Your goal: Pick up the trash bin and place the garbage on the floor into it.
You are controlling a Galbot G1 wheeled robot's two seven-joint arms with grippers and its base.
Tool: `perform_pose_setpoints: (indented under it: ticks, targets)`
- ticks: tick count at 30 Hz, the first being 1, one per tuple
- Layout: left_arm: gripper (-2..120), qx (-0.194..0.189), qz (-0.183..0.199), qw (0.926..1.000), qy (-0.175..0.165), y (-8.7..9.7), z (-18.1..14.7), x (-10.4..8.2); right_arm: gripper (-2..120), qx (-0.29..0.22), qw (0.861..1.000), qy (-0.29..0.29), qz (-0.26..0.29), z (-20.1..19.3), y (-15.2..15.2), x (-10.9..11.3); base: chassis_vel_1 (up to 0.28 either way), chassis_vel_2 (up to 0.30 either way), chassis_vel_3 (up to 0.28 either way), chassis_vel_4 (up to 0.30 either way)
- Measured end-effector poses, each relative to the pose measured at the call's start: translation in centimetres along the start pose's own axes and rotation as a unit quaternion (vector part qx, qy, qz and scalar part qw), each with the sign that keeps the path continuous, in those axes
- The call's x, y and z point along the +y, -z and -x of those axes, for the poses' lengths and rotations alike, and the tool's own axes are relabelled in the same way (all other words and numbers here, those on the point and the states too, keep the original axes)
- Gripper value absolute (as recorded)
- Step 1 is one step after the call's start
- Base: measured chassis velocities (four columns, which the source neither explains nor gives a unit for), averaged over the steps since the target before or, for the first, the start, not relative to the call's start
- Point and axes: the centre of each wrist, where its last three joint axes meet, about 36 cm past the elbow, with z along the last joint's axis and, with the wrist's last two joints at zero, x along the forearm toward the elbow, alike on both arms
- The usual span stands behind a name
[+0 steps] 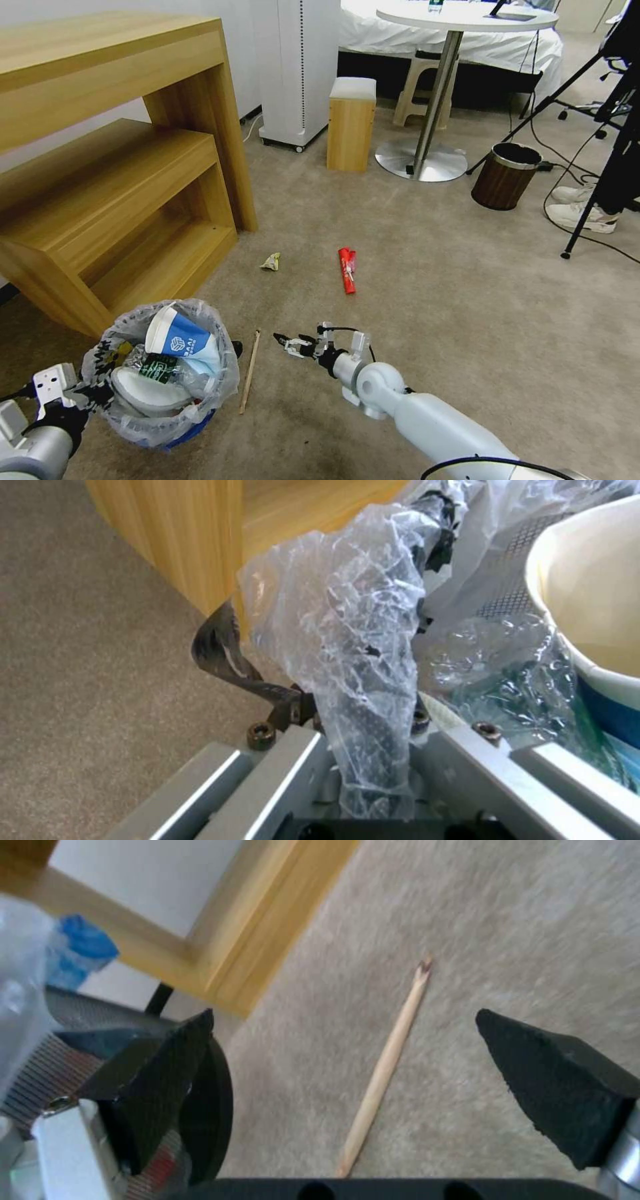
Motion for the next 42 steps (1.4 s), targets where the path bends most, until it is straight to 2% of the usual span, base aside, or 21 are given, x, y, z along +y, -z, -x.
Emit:
perform_pose_setpoints:
  ticks: [7, 14, 20, 31, 42]
  targets:
    - [1, 0.002, -0.004, 1.0000, 0.002, -0.2, -0.3, -0.2, 100, 0.019, 0.999, 0.003, 0.027, 3.6, -0.9, -0.6, 0.000, 0.000, 0.000, 0.000]
    - [1, 0.001, -0.004, 1.0000, 0.006, -0.2, -0.4, 0.0, 100, 0.029, 0.999, -0.019, 0.030, 5.0, -2.6, -1.1, 0.000, 0.000, 0.000, 0.000]
    - [1, 0.002, -0.005, 1.0000, 0.007, -0.2, -0.3, 0.0, 100, 0.025, 0.999, -0.016, 0.031, 5.7, -3.6, -1.3, 0.000, 0.000, 0.000, 0.000]
    - [1, 0.006, -0.012, 0.9999, 0.007, -0.7, -0.6, -0.4, 100, 0.037, 0.998, -0.033, 0.042, 9.0, -5.1, 0.0, 0.000, 0.000, 0.000, 0.000]
    - [1, 0.010, -0.010, 0.9998, 0.011, -1.0, -1.3, -0.5, 100, 0.068, 0.991, -0.117, 0.009, 12.3, -5.5, 2.8, 0.000, 0.000, 0.000, 0.000]
